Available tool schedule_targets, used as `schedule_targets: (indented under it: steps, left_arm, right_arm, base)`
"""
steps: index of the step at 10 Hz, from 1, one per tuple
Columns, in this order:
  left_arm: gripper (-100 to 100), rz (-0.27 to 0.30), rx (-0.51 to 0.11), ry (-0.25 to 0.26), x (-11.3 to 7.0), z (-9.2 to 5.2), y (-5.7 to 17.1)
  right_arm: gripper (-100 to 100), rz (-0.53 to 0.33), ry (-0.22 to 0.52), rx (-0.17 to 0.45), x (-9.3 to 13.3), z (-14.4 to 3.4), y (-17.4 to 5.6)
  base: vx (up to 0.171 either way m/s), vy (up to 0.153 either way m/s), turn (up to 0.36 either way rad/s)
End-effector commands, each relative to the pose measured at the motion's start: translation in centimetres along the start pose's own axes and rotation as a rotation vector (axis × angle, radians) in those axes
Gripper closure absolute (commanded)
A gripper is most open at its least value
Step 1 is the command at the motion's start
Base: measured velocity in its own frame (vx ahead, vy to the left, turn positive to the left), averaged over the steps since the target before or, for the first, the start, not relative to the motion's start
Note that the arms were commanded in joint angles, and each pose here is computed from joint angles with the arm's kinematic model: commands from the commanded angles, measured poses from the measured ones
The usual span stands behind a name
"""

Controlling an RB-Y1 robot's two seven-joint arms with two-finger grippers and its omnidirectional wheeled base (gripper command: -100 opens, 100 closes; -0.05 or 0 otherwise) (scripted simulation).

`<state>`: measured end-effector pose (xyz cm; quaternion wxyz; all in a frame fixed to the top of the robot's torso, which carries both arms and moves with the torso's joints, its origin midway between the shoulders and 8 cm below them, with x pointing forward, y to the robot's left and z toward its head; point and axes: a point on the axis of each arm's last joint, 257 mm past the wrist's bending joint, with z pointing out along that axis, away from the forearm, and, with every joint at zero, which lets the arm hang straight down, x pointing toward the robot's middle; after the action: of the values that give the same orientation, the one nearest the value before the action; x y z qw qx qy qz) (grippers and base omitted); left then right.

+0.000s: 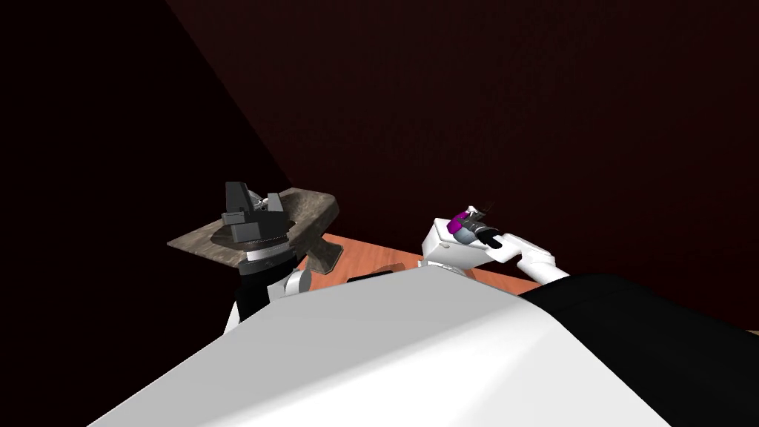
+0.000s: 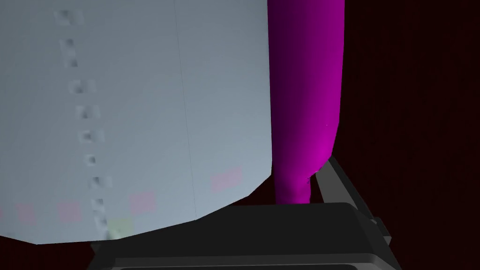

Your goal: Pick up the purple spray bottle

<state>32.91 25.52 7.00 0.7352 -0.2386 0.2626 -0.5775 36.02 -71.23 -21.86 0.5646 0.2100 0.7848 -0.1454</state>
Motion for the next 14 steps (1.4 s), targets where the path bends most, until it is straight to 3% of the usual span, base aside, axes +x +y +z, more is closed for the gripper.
schedule_targets:
  steps: [1,2,4,6,7,11,12,14]
  left_arm:
    - [0,0.0,0.0,0.0,0.0,0.0,0.0]
    - [0,0.0,0.0,0.0,0.0,0.0,0.0]
    - [0,0.0,0.0,0.0,0.0,0.0,0.0]
    - [0,0.0,0.0,0.0,0.0,0.0,0.0]
    - [0,0.0,0.0,0.0,0.0,0.0,0.0]
    - [0,0.0,0.0,0.0,0.0,0.0,0.0]
    - [0,0.0,0.0,0.0,0.0,0.0,0.0]
    - [0,0.0,0.0,0.0,0.0,0.0,0.0]
  right_arm:
    - [-100,0.012,-0.024,0.001,-1.3,0.8,0.4]
    - [-100,-0.001,0.017,0.035,1.7,1.1,-0.1]
    - [-100,0.021,-0.01,0.063,0.2,2.3,-0.9]
    - [-100,0.037,-0.04,0.053,-1.5,3.2,0.0]
    - [-100,0.019,0.003,0.076,1.4,3.6,0.3]
    - [-100,0.061,-0.047,0.098,-1.7,5.5,0.3]
    - [-100,0.038,0.002,0.121,1.3,6.0,0.7]
    - [-100,0.054,-0.014,0.13,0.2,6.7,0.7]
  base:
    - [0.01,0.003,-0.028]
    - [-0.154,-0.07,0.26]
    - [-0.163,-0.082,0.07]
    - [0.018,0.011,-0.021]
    - [-0.119,-0.052,0.26]
    - [-0.079,-0.033,0.027]
    - [-0.124,-0.048,0.217]
    - [-0.143,-0.072,0.088]
